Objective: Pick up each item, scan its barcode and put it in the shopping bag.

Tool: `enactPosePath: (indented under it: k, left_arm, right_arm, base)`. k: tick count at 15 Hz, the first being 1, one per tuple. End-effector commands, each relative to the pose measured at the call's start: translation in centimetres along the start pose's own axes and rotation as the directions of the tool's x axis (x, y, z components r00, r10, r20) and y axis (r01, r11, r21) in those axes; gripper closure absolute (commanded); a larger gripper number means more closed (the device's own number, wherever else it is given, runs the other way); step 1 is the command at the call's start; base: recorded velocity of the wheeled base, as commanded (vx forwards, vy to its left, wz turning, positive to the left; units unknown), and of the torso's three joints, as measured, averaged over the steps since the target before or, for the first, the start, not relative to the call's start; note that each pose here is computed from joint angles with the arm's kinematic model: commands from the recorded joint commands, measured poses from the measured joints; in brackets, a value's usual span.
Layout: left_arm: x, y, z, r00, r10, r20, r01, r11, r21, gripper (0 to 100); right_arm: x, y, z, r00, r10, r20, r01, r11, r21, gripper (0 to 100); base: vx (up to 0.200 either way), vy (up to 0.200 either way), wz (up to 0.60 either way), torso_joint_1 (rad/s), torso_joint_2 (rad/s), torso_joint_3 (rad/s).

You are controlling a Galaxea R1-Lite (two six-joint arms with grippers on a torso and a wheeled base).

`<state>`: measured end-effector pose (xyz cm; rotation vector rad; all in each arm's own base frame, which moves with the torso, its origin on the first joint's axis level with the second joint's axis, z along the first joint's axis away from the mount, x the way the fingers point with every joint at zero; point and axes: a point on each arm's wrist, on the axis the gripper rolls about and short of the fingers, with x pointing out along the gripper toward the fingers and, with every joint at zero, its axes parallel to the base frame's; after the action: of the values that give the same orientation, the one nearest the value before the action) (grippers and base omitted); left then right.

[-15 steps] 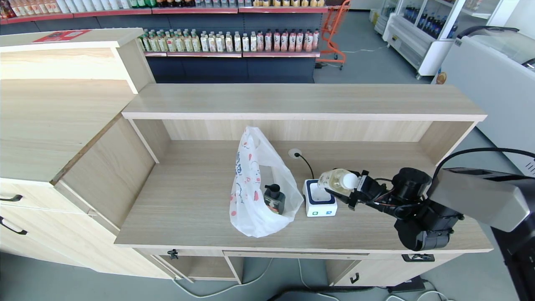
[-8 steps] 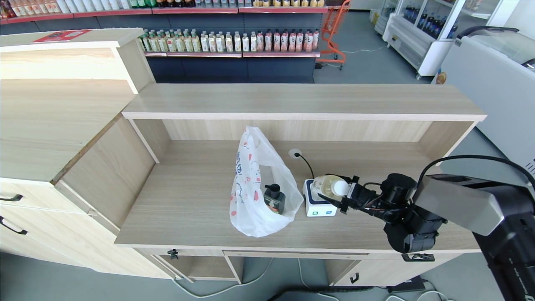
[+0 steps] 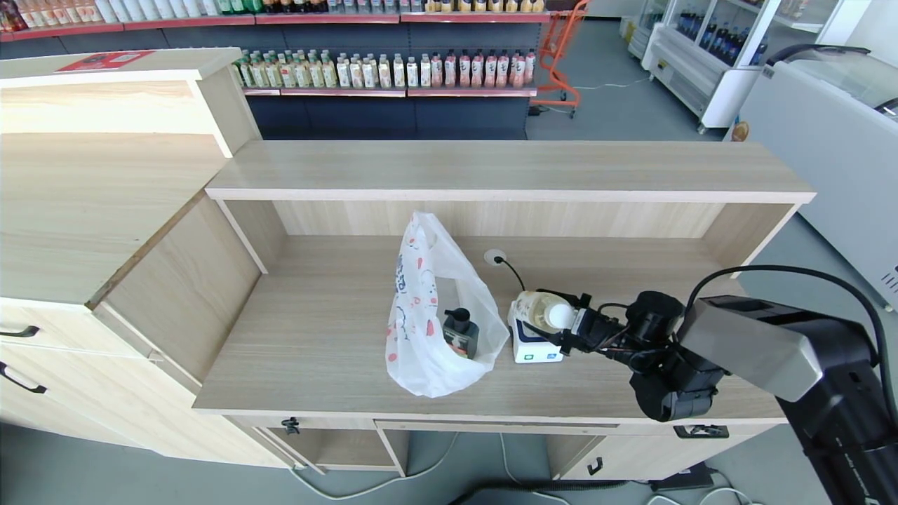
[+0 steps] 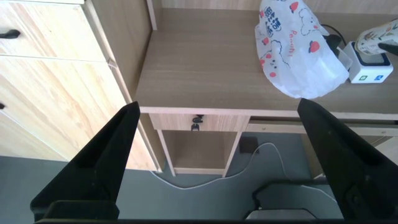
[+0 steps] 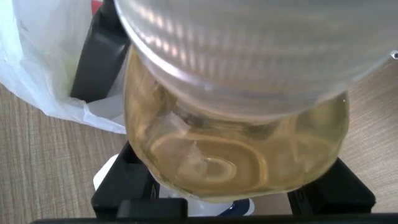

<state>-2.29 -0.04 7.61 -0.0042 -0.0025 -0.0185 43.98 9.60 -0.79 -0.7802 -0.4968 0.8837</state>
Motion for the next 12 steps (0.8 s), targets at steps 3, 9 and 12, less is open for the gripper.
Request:
enactPosePath:
  k: [3, 9, 12]
  left_arm:
    - [0.0, 0.0, 0.0, 1.0, 0.0, 0.001, 0.0, 1.0, 0.0, 0]
    - [0.0, 0.0, 0.0, 1.0, 0.0, 0.001, 0.0, 1.0, 0.0, 0]
    - [0.0, 0.0, 0.0, 1.0, 0.0, 0.001, 0.0, 1.0, 0.0, 0]
  right_arm:
    - [-0.1, -0.5, 0.2, 1.0, -0.007, -0.003, 0.007, 1.0, -0.003, 100]
    - [-4.0, -9.9, 10.1, 0.988, -0.147, 0.042, 0.122, 0.921, 0.37, 100]
    - [-5.1, -9.6, 11.9, 0.986, -0.166, -0.004, 0.144, 0.844, 0.517, 100]
  base:
    - [0.0, 0.0, 0.0, 0.0, 0.0, 0.0]
    - [0.0, 0.0, 0.0, 0.0, 0.0, 0.0]
    - [0.0, 0.0, 0.0, 0.0, 0.0, 0.0]
